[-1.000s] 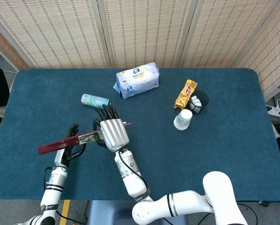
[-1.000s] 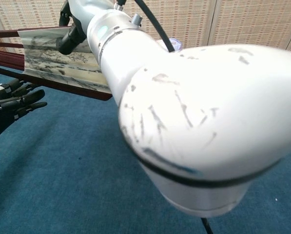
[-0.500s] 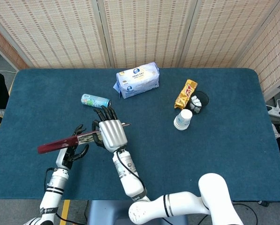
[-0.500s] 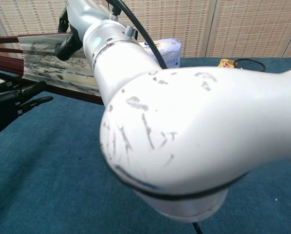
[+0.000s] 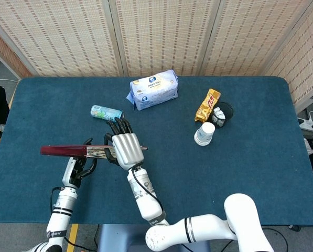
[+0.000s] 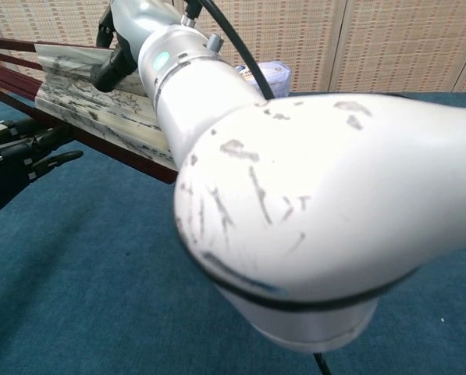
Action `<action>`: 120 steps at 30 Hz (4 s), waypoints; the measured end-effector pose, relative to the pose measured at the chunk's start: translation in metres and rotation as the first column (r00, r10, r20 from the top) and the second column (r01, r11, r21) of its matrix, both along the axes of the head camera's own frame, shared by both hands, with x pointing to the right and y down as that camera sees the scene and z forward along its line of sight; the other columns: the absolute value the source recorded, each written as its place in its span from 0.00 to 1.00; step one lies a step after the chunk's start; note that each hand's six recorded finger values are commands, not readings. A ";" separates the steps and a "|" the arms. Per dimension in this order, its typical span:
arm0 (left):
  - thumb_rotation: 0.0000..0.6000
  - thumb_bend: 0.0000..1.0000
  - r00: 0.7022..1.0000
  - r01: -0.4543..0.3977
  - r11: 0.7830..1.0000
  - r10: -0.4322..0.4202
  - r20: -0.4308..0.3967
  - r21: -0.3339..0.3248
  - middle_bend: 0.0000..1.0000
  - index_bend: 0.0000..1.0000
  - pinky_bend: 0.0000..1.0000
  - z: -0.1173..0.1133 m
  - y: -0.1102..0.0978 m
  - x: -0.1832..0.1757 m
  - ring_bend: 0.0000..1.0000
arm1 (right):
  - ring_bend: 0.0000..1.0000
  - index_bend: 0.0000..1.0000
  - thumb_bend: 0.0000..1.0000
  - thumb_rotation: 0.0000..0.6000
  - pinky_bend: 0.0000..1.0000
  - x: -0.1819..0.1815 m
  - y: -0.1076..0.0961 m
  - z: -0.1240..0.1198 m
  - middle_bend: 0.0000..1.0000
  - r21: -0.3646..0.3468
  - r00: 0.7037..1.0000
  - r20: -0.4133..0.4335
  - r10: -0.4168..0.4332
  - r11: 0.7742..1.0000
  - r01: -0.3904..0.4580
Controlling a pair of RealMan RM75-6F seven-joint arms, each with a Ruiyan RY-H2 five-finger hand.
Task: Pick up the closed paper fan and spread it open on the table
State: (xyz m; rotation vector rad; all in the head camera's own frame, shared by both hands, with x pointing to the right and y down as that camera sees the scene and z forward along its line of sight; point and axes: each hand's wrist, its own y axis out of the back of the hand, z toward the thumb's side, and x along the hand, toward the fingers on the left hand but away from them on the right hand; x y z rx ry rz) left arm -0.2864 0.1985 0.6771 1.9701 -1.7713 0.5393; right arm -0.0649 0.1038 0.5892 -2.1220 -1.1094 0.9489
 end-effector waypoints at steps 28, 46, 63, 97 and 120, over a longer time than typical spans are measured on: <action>1.00 0.69 0.937 0.022 0.978 -0.093 0.337 0.209 0.20 0.79 0.12 -0.010 -0.043 -0.065 0.01 | 0.00 0.72 0.60 1.00 0.04 0.061 -0.026 -0.032 0.12 0.141 0.998 -0.050 -0.022 0.990 0.029; 1.00 0.69 0.818 -0.043 0.941 -0.159 0.553 0.336 0.21 0.79 0.12 -0.010 -0.063 -0.105 0.02 | 0.00 0.71 0.60 1.00 0.04 0.099 -0.006 -0.050 0.12 0.337 0.972 -0.190 -0.135 0.921 0.194; 1.00 0.65 0.713 -0.206 0.927 -0.077 0.697 0.314 0.19 0.57 0.11 0.014 -0.038 -0.108 0.02 | 0.00 0.64 0.60 1.00 0.05 0.120 0.035 -0.029 0.12 0.359 0.942 -0.272 -0.195 0.888 0.288; 1.00 0.51 0.524 -0.464 0.882 0.202 0.828 0.079 0.03 0.00 0.09 0.058 0.031 -0.126 0.00 | 0.00 0.00 0.04 1.00 0.00 0.234 0.139 0.038 0.00 0.100 0.820 -0.457 -0.346 0.895 0.434; 1.00 0.42 0.506 -0.537 0.842 0.283 0.815 0.041 0.00 0.00 0.08 0.039 0.027 -0.145 0.00 | 0.00 0.00 0.00 1.00 0.00 0.267 0.137 0.044 0.00 -0.191 0.721 -0.479 -0.502 0.861 0.472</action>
